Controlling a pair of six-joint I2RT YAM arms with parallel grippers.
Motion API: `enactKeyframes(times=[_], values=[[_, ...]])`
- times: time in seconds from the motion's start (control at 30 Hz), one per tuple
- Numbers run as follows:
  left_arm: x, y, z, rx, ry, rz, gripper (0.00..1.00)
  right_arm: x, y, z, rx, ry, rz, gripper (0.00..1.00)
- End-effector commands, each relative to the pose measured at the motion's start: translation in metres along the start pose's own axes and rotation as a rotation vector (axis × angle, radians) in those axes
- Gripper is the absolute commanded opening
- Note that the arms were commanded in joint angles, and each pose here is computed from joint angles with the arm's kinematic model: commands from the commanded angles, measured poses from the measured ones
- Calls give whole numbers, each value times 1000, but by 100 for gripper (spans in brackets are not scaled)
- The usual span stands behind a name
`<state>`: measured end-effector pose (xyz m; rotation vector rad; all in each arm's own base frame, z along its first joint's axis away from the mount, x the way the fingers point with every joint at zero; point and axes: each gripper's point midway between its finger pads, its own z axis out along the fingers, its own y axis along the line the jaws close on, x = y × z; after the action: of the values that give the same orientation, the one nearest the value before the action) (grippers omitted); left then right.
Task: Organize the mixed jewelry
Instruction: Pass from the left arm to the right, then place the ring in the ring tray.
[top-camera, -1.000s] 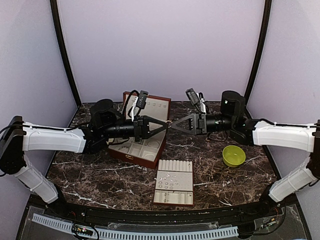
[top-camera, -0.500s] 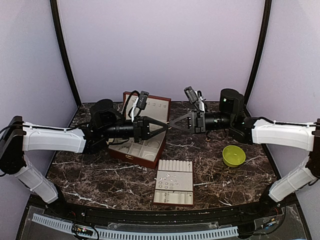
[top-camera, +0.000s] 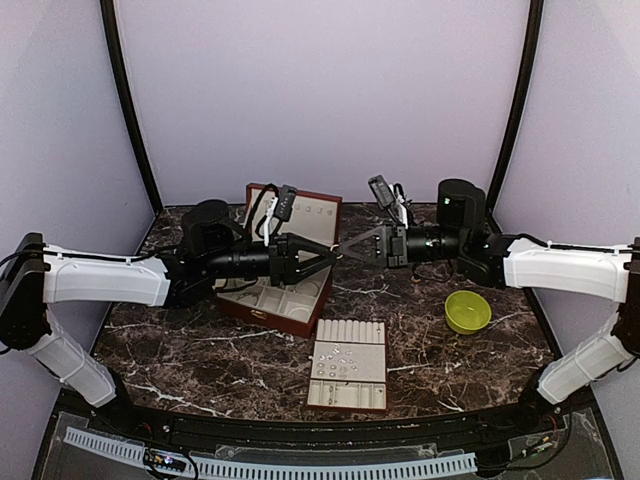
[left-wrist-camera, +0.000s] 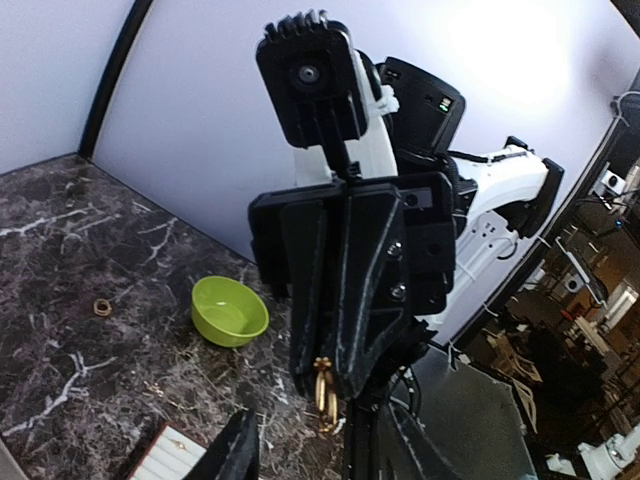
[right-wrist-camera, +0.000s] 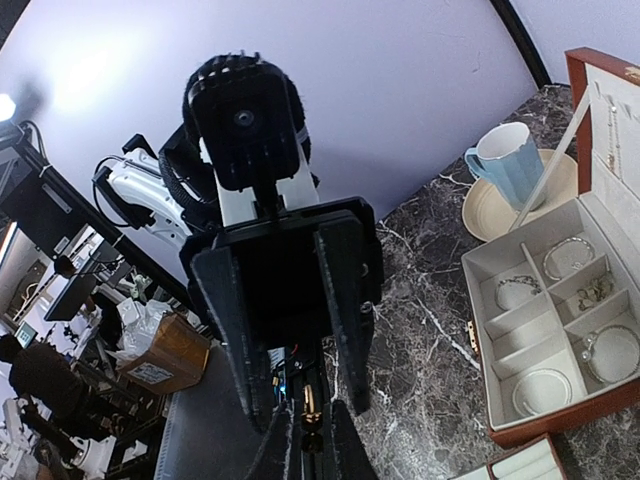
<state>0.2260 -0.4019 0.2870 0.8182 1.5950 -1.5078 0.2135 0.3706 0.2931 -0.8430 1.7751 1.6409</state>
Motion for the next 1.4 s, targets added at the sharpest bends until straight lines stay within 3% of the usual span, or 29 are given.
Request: enactKeyframes(times=[0.0, 0.13, 0.37, 0.5, 0.73, 0.9, 1.37], values=[[0, 10, -14, -112, 2, 11, 52, -7, 0, -6, 60, -22, -13, 0], [20, 28, -30, -233, 48, -17, 60, 7, -10, -16, 143, -5, 25, 0], [73, 56, -65, -432, 189, -114, 61, 48, -41, -40, 355, 35, 193, 0], [86, 62, -79, -491, 273, -89, 61, 76, -53, -50, 452, 51, 304, 0], [43, 89, -108, -587, 298, -17, 64, 99, -63, -61, 595, 39, 426, 0], [-7, 110, -134, -698, 220, 66, 66, 109, -79, -63, 728, 33, 506, 0], [-23, 118, -179, -878, 188, 223, 73, 136, -133, -52, 1034, 89, 614, 0]])
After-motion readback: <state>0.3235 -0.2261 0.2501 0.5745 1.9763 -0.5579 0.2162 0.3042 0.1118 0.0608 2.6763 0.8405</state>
